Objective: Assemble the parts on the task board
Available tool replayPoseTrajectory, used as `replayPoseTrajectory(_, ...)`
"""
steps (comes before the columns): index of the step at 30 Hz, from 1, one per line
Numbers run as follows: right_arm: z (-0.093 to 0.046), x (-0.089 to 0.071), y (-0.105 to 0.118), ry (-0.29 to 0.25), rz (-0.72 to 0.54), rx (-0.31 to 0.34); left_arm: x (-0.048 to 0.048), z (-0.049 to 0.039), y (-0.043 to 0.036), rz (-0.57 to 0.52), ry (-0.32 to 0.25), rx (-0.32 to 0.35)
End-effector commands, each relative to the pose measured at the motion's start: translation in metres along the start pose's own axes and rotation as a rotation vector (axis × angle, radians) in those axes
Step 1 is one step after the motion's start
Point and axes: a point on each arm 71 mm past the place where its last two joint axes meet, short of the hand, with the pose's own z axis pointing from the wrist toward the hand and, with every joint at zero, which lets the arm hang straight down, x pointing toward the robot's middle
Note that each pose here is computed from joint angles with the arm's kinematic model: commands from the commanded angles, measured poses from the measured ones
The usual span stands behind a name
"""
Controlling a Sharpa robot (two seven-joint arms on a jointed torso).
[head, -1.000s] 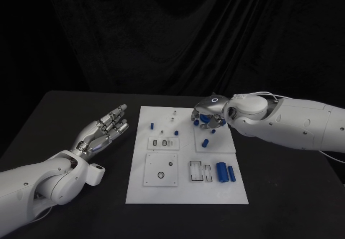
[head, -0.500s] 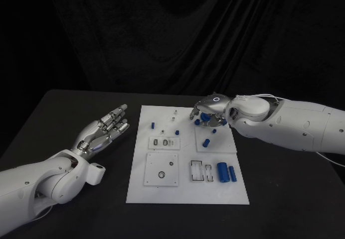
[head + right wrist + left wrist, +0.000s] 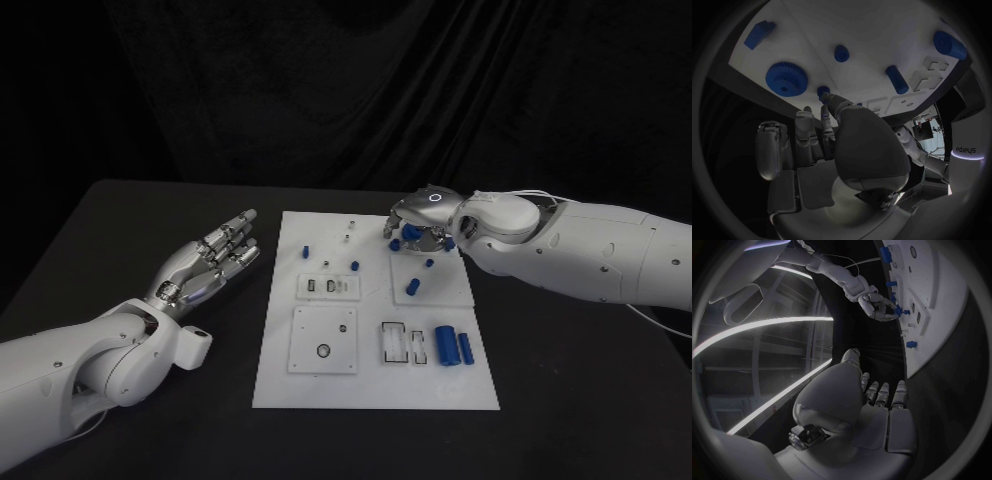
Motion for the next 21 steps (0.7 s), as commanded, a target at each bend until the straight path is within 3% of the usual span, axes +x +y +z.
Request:
replayPoseTrajectory(1,0.0001,0.0025,-0.0001,-0.004,-0.006,0.001,0.0019,0.0,-0.0117,-0.012,0.019,0.165)
replayPoseTrajectory(13,0.0005,0.008,0.0011,0.005,-0.003,-0.015,0.0006,-0.0001,-0.0109,-0.013,0.021,0.159)
replayPoseTrajectory(21,0.003,0.0087,0.0017,-0.016,-0.004,-0.02,0.0007,0.0007,-0.0099,-0.018,0.027,0.152)
